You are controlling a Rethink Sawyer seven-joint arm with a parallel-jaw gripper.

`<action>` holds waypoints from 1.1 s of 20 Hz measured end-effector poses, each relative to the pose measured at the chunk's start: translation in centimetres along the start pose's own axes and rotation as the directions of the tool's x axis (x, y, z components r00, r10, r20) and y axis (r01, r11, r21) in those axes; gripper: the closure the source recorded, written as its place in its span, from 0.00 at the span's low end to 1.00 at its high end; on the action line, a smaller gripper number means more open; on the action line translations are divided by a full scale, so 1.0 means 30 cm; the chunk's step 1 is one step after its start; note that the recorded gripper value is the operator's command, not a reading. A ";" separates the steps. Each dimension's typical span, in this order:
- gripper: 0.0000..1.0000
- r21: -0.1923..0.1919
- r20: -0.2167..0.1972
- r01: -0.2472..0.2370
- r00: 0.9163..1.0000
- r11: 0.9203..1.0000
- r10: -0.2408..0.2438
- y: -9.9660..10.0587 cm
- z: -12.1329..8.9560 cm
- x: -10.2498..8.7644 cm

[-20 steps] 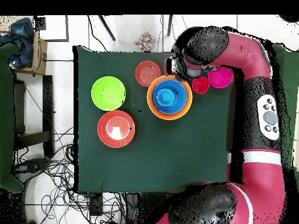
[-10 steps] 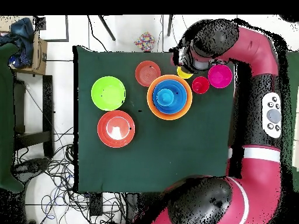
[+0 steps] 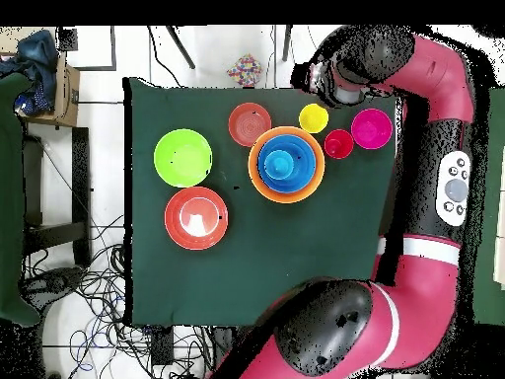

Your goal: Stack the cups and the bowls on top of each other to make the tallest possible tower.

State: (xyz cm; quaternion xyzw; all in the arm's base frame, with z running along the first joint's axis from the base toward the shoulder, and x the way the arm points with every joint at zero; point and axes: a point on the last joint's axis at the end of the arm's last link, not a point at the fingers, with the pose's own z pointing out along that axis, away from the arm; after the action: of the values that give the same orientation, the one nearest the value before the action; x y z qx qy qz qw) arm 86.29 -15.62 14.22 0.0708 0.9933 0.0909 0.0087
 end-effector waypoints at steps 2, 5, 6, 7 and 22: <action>0.00 0.001 0.009 -0.007 1.000 1.000 0.007 -0.005 0.009 -0.013; 0.00 0.004 0.013 -0.018 1.000 1.000 0.018 -0.013 0.024 -0.029; 0.00 0.004 0.013 -0.022 1.000 1.000 0.022 -0.016 0.028 -0.033; 0.00 0.004 0.011 -0.024 1.000 1.000 0.024 -0.017 0.030 -0.034; 0.00 0.014 -0.006 -0.018 1.000 1.000 0.018 0.013 0.025 -0.037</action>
State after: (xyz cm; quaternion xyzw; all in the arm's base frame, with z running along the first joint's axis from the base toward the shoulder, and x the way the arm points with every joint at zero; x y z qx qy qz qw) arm 87.46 -15.25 13.57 0.0797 0.9932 0.0843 0.0043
